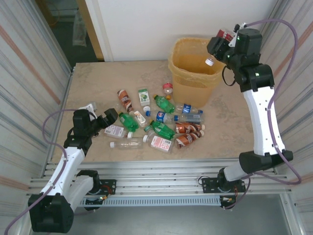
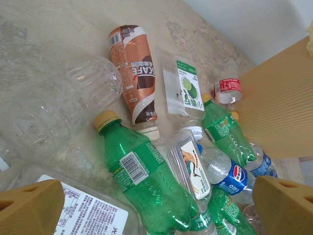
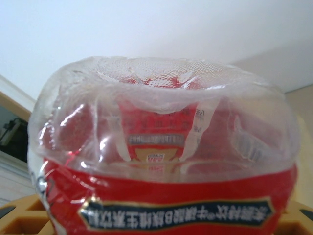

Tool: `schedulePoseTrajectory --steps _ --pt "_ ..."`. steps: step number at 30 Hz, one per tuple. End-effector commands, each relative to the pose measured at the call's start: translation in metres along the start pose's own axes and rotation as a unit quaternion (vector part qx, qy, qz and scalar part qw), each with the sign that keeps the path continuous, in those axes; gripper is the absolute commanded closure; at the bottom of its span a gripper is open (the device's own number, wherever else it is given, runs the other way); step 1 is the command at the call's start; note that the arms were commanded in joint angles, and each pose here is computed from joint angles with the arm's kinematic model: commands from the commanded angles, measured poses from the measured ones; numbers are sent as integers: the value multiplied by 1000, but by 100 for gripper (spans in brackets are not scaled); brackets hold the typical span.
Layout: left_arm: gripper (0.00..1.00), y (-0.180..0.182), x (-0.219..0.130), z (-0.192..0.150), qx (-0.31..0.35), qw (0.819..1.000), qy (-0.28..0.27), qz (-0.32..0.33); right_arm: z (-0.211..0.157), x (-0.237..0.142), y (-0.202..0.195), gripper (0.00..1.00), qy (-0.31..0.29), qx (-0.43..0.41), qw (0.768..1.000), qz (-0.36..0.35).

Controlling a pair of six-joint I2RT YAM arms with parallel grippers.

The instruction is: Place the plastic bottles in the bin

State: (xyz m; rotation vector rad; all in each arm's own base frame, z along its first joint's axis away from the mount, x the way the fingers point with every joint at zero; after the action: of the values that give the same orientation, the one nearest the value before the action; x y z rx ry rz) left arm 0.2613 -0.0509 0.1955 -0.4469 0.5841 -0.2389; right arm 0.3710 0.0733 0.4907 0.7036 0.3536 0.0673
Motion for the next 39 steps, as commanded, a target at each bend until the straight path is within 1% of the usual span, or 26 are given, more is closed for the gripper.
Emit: schedulePoseTrajectory --steps 1,10,16,20,27,35,39 --pt "1 -3 -4 1 -3 1000 -6 -13 0 17 14 56 9 -20 999 30" --pt "1 -4 -8 1 -3 1000 -6 -12 -18 86 8 55 58 -34 998 18" --pt "1 -5 -10 0 -3 1000 -5 -14 -37 133 -4 55 93 -52 994 -1" --pt "1 -5 -11 -2 -4 1000 -3 -13 -50 155 -16 54 112 -57 992 -17" --pt "1 -4 -10 -3 -6 1000 -1 -12 -74 182 -36 52 148 -65 986 -40" --pt "1 -2 -9 -4 -7 1000 0 -9 -93 201 -53 50 176 -66 980 -61" --pt "1 -3 -8 -3 -6 1000 1 -10 -102 208 -61 47 190 -66 977 -69"
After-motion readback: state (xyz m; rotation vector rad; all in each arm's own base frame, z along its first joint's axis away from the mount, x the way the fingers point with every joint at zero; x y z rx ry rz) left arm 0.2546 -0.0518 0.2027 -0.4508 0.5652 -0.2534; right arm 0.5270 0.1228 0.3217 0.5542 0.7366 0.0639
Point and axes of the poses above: each hand's point on the last joint's axis, 136 mm out from that joint toward the fingers, its own x axis out along the fingers, its own y axis along the line the jaws close on, z = x × y, the point moved 5 cm from there along -x, back along the fingers, and after that the axes turned 12 degrees about x, right-handed, at the moved point
